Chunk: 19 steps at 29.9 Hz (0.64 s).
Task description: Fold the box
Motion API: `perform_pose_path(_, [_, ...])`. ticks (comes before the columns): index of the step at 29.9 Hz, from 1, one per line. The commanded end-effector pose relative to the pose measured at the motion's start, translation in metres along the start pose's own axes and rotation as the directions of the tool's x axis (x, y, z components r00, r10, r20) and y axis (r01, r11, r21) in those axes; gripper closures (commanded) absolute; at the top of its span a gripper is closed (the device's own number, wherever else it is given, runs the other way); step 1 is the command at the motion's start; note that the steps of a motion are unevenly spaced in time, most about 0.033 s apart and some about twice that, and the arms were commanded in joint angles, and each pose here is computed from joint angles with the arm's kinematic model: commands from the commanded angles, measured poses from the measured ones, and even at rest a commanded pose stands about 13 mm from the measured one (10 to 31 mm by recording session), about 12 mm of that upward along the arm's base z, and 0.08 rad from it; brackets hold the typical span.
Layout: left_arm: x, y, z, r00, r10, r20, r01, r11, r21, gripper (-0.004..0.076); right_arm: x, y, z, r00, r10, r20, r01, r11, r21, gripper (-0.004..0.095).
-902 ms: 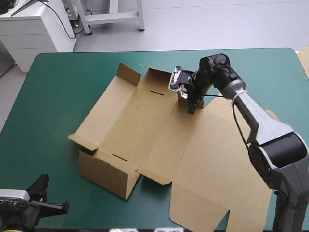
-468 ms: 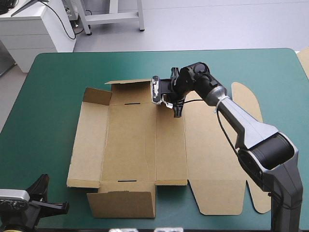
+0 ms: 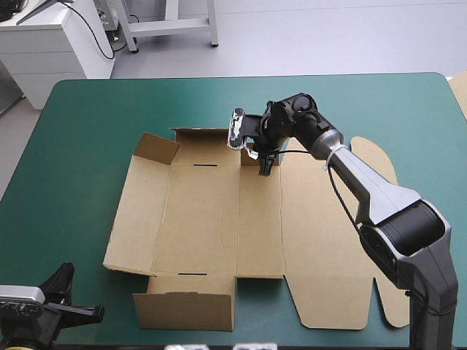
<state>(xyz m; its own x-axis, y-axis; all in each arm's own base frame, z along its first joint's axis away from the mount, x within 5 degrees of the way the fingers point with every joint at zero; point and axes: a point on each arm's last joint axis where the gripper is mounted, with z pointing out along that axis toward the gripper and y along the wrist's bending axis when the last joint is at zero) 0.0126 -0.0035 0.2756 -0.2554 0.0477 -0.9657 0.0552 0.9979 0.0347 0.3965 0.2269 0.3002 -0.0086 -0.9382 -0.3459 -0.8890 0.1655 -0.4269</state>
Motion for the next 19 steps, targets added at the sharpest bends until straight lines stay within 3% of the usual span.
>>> perform_pose_path(1, [-0.012, 0.0, -0.006, 0.994, -0.011, 0.108, 0.011, 1.0, 0.006, 0.0731, -0.008, -0.014, -0.043, 0.995, 0.086, 0.059, -0.092, 0.988, 0.12, 0.0371])
perform_pose_path(6, [-0.012, 0.0, -0.006, 0.994, -0.011, 0.108, 0.011, 1.0, 0.006, 0.0731, -0.009, -0.021, -0.073, 0.973, 0.227, 0.038, -0.23, 0.963, 0.142, 0.0327])
perform_pose_path(11, [-0.012, 0.0, -0.006, 0.994, -0.011, 0.108, 0.011, 1.0, 0.006, 0.0731, 0.0, -0.023, -0.104, 0.896, 0.442, -0.051, -0.427, 0.886, 0.18, 0.033])
perform_pose_path(13, [-0.012, 0.0, -0.006, 0.994, -0.011, 0.108, 0.011, 1.0, 0.006, 0.0731, 0.003, -0.025, -0.111, 0.853, 0.521, -0.037, -0.501, 0.836, 0.222, 0.0349])
perform_pose_path(15, [-0.012, 0.0, -0.006, 0.994, -0.011, 0.108, 0.011, 1.0, 0.006, 0.0731, 0.006, -0.027, -0.116, 0.82, 0.572, -0.019, -0.552, 0.8, 0.234, 0.0449])
perform_pose_path(17, [-0.012, 0.0, -0.006, 0.994, -0.011, 0.108, 0.011, 1.0, 0.006, 0.0731, 0.008, -0.028, -0.12, 0.748, 0.664, 0.013, -0.645, 0.722, 0.249, 0.0607])
perform_pose_path(19, [-0.012, 0.0, -0.006, 0.994, -0.011, 0.108, 0.011, 1.0, 0.006, 0.0731, 0.012, -0.027, -0.129, 0.675, 0.736, 0.045, -0.718, 0.642, 0.269, 0.0825])
